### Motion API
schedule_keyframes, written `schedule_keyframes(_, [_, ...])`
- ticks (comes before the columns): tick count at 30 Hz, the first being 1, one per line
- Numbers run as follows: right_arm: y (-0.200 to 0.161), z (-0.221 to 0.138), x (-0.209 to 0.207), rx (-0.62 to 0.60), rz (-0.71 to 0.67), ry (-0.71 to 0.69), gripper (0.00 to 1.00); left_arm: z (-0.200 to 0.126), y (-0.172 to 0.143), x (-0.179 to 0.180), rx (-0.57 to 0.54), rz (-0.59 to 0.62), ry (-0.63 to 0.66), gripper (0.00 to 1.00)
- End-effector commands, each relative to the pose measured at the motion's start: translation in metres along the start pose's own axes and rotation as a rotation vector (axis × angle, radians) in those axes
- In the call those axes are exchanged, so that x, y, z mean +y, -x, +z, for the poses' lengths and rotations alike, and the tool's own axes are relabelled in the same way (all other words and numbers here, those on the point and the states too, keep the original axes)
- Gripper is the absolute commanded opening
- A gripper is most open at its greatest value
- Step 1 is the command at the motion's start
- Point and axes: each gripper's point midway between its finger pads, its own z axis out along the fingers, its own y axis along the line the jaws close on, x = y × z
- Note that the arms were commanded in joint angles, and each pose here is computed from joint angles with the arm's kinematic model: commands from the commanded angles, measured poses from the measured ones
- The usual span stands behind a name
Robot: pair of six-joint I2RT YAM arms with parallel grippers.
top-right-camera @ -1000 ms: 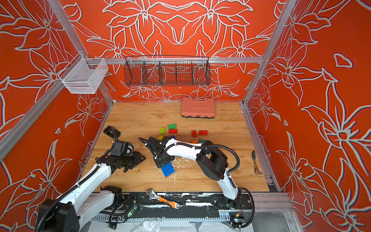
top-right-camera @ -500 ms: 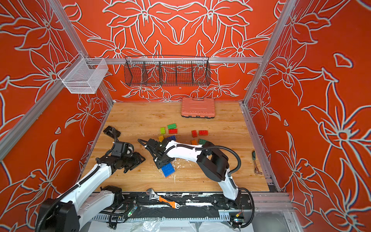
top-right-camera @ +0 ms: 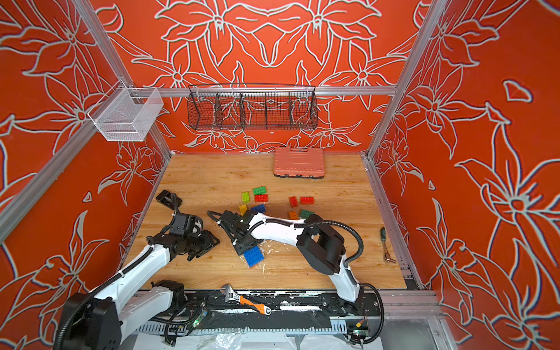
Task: Assemble a rectangle with lego
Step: Assemble the lego brick with the lego brick.
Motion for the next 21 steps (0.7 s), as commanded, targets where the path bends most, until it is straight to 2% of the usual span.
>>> schedule_keyframes(1, [-0.050,0.039,-0.020,0.196,-0.028,-0.113,0.50,-0.005,0.001,-0.005,0.007,0.009,-0.011,0.49])
schedule_keyframes(6, [-0.032,0.017,-0.022,0.134,-0.050,-0.138,0.68,-0.009,0.004,-0.009,-0.006,0.010,-0.021,0.49])
schedule_keyframes(10, [-0.017,0.001,-0.019,0.080,-0.054,-0.130,0.77,-0.012,0.005,-0.010,-0.005,0.012,-0.013,0.50])
schedule_keyframes(16, [0.006,-0.023,-0.015,-0.007,-0.063,-0.123,0.84,-0.017,0.005,-0.011,0.001,-0.008,-0.003,0.49])
schedule_keyframes(19, [0.017,-0.042,-0.007,-0.064,-0.058,-0.068,0.85,-0.018,0.001,-0.012,0.028,-0.016,0.002,0.47])
schedule_keyframes(21, [0.025,-0.058,-0.003,-0.110,-0.043,0.000,0.85,-0.018,-0.003,-0.013,0.056,-0.019,0.001,0.41])
